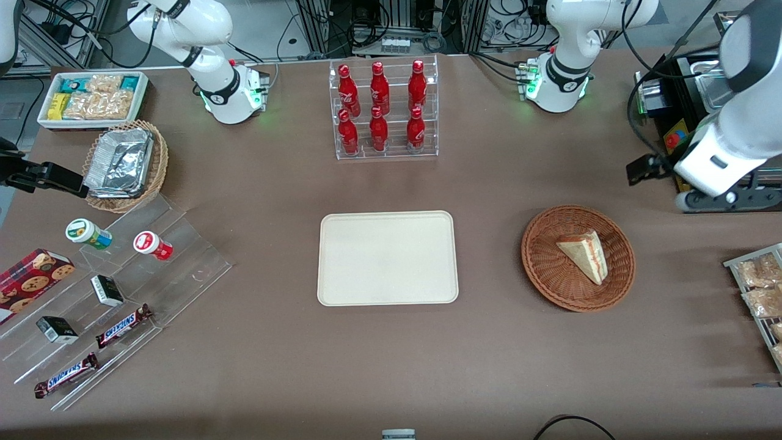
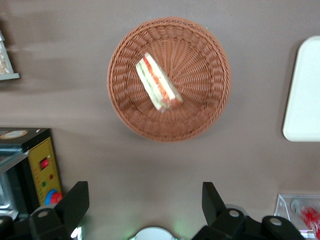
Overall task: Place sandwich from basket to tray
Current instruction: 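Move the left gripper over the sandwich in the wicker basket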
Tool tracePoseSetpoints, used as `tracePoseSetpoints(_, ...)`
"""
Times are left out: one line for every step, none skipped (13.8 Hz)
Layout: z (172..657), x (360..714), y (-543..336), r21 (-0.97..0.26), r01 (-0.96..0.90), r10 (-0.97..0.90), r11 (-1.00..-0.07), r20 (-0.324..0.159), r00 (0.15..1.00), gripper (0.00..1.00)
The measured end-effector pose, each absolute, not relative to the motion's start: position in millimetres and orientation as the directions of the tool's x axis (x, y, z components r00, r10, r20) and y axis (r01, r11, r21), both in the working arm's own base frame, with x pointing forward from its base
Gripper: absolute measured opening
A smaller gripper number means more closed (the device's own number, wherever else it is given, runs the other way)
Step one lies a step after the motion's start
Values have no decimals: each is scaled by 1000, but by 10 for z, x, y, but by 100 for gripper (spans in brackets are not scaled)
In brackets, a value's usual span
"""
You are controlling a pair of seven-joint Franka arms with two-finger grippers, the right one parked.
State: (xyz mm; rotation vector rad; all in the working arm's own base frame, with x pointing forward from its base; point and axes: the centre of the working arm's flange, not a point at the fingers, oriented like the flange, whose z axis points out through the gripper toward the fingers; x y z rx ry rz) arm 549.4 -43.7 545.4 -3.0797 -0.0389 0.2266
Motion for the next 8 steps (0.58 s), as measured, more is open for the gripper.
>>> tracePoseSetpoints(5331,5516,-443,-56,57,64,-997,-134,989,100)
tracePoseSetpoints(5207,5536,-451,-55,113,119,-992,-118,986,100)
tracePoseSetpoints(5078,5556,-460,-52,167,172,-985,-101,980,100)
tracePoseSetpoints(4945,5566,-465,-51,206,210,-977,-90,974,100)
tracePoseSetpoints(4804,5568,-468,-51,229,233,-972,-88,969,100)
tracePoseSetpoints(4668,5573,-469,-52,240,244,-969,-87,966,100)
tracePoseSetpoints(4533,5582,-470,-51,253,257,-966,-85,963,100)
tracePoseSetpoints(4409,5592,-471,-50,278,281,-959,-78,957,100)
